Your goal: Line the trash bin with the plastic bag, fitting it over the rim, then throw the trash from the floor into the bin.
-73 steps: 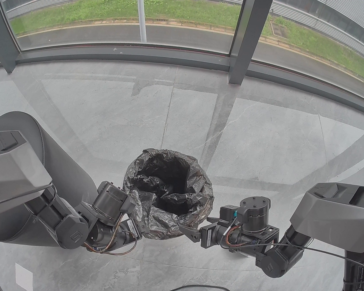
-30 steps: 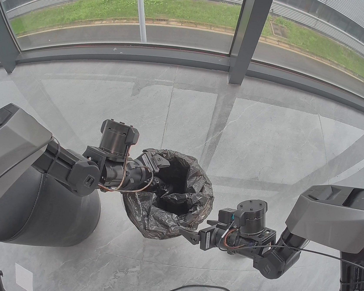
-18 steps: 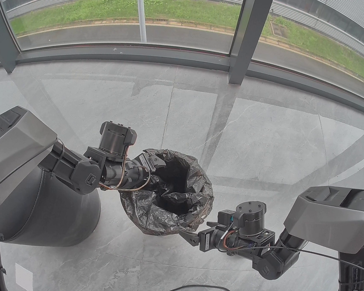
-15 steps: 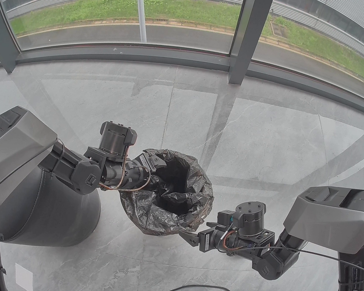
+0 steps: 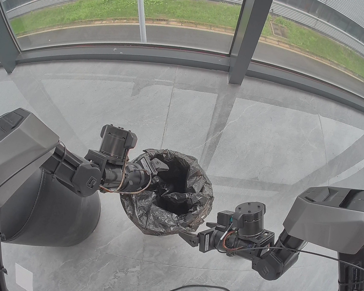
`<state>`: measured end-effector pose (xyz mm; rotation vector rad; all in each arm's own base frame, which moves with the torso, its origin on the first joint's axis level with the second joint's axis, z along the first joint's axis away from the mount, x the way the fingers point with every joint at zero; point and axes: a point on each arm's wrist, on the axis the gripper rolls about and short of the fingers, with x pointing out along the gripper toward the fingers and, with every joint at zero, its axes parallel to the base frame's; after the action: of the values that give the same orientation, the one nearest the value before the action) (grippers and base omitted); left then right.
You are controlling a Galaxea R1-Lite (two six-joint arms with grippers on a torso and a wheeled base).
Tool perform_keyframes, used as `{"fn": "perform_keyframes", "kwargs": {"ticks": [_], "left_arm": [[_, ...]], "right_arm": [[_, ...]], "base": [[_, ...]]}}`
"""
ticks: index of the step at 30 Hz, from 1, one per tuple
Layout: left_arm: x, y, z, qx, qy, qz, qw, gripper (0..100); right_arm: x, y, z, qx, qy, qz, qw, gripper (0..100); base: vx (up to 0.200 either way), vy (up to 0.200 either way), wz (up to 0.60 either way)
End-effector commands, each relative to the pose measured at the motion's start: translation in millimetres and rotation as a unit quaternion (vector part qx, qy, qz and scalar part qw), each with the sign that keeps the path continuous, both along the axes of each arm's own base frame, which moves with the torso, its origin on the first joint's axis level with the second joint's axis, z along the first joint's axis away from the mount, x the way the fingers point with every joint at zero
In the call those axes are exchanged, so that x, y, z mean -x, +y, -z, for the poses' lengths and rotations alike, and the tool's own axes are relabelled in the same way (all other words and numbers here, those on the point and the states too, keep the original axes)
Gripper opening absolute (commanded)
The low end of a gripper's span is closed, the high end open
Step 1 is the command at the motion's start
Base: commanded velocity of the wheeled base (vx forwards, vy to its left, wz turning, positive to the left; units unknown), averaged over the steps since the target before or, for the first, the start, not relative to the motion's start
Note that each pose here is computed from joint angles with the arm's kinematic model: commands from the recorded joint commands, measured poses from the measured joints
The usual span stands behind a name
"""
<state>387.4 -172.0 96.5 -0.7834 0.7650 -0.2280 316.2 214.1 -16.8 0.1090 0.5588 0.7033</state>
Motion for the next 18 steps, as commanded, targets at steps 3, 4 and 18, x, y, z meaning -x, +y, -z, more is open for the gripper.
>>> {"fn": "perform_keyframes", "kwargs": {"ticks": [3,4,18], "left_arm": [[-4.1,0.4,12.1,0.001,0.015,0.005,0.9999,100],[-4.3,0.3,11.7,0.002,0.014,0.006,0.9999,100],[37.3,0.6,-58.9,0.039,-0.042,0.019,0.9982,100]], "right_arm": [[0.2,0.1,1.1,0.001,0.001,0.0,1.0,100],[0.2,0.1,1.1,0.001,0.001,0.0,1.0,100],[0.0,0.2,-2.4,-0.002,-0.003,0.0,1.0,100]], "base": [[0.0,0.0,0.0],[0.0,0.0,0.0],[0.0,0.0,0.0]]}}
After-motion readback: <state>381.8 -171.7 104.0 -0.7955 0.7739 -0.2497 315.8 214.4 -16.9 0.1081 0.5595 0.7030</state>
